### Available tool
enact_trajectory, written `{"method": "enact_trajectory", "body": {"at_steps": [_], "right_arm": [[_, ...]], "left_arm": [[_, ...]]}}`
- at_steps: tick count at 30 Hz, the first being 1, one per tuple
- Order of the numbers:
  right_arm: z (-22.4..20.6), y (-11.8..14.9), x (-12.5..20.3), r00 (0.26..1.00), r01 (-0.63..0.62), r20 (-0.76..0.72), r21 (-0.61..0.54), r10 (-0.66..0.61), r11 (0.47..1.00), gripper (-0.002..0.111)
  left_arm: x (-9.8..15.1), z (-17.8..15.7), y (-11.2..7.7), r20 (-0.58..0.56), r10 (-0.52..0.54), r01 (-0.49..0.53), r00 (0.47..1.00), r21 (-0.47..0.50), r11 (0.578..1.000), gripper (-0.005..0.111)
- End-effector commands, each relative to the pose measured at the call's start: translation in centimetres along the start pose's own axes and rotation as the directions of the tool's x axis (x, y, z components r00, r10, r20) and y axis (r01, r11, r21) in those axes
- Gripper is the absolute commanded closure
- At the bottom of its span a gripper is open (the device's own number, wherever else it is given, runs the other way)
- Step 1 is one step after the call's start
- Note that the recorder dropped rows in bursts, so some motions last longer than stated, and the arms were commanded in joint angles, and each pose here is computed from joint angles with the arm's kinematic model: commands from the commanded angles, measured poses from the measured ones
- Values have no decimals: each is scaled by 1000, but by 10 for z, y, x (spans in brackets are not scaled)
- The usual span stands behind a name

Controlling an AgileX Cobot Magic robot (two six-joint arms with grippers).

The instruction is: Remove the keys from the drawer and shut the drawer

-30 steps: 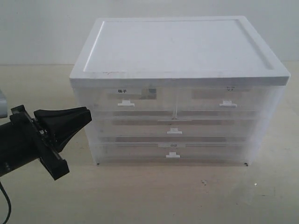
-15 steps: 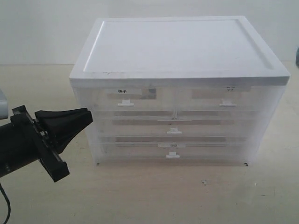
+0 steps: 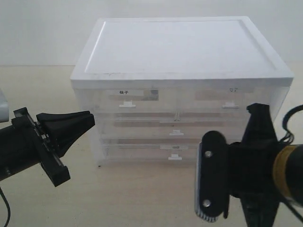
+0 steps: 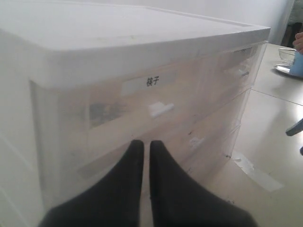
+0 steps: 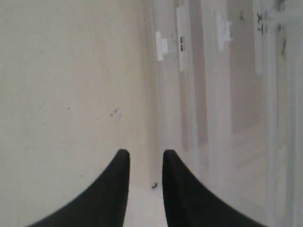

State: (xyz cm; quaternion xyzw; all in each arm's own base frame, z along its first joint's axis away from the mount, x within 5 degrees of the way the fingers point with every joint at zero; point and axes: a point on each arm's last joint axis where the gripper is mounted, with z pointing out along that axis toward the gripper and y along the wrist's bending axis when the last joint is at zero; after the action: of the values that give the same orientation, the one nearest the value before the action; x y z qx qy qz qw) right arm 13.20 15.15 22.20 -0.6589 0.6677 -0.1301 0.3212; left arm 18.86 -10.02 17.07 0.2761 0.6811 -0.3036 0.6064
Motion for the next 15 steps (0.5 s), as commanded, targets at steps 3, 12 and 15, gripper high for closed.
{"method": "enact_trajectory", "body": {"at_steps": [3, 12, 15], "right_arm": [[44, 12, -30, 990, 139, 3, 173, -142, 975, 87], [61, 10, -38, 989, 129, 25, 292, -142, 948, 87], [61, 9, -38, 991, 117, 24, 298, -129, 947, 87]], "left_arm": [[-1, 2, -1, 11, -2, 2, 1000, 9, 1000, 102], [-1, 2, -1, 11, 3, -3, 1000, 9, 1000, 102], [-1, 2, -1, 11, 3, -3, 1000, 9, 1000, 102]]}}
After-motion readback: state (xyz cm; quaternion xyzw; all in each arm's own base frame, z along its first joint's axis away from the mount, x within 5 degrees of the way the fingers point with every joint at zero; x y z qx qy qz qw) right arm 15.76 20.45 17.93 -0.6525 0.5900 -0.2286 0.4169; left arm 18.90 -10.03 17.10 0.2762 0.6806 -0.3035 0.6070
